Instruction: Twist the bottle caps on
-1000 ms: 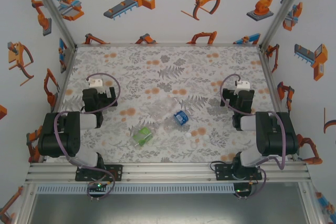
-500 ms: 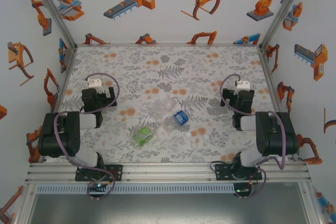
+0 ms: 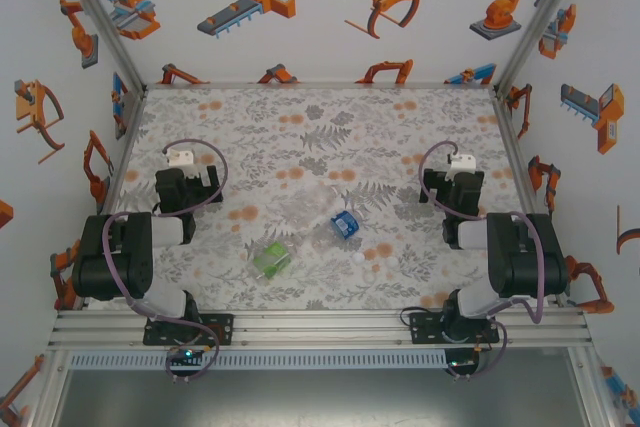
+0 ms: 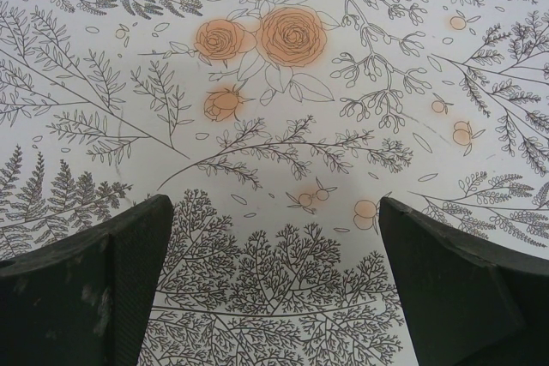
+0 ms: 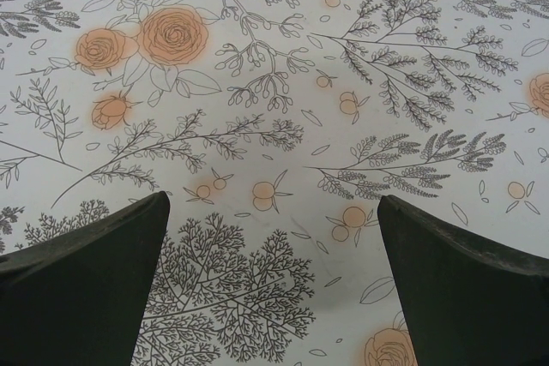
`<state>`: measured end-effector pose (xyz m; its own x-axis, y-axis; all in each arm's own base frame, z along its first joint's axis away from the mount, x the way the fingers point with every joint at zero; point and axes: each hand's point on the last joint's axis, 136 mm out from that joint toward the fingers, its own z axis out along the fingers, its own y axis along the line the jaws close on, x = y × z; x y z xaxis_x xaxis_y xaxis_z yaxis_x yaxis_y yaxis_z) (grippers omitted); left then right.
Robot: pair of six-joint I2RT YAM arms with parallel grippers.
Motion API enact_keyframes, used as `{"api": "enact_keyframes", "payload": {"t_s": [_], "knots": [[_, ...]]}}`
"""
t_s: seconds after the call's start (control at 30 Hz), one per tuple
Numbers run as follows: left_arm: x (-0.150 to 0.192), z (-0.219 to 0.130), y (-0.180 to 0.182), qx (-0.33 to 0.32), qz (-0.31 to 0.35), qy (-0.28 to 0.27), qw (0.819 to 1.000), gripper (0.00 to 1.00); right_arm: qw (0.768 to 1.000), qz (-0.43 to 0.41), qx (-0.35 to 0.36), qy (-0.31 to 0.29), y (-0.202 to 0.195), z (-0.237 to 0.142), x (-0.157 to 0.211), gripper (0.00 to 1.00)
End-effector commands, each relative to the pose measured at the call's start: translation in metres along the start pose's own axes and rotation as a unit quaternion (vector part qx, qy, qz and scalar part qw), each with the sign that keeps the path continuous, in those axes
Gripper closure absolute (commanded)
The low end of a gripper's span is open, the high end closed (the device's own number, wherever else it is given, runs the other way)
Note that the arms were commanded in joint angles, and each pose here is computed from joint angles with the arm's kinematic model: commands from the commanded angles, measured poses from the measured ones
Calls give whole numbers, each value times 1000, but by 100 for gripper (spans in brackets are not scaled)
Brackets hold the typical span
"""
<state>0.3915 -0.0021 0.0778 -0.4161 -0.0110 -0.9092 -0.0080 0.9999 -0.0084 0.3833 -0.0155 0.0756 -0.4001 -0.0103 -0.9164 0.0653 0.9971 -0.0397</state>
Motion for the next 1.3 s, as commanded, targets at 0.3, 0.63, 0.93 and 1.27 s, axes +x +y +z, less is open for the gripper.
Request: {"api": "enact_keyframes", "payload": {"t_s": [0.3,0.63,0.93,1.27], "knots": [[-32,-19,-2,-20,12,11,1000,3,999,1,-8,-40,3,-27,-53,2],[-46,-48,-36,31,-18,105,994,3,993,83,-63,59,36,-60,-59,8],[-57,-98,-93,132,-51,170,975,0,967,147,-95,185,92,-92,-39,17],[-50,-144,-167,219,25,207,953,0,941,175,-130,260,134,-119,-27,24]]}}
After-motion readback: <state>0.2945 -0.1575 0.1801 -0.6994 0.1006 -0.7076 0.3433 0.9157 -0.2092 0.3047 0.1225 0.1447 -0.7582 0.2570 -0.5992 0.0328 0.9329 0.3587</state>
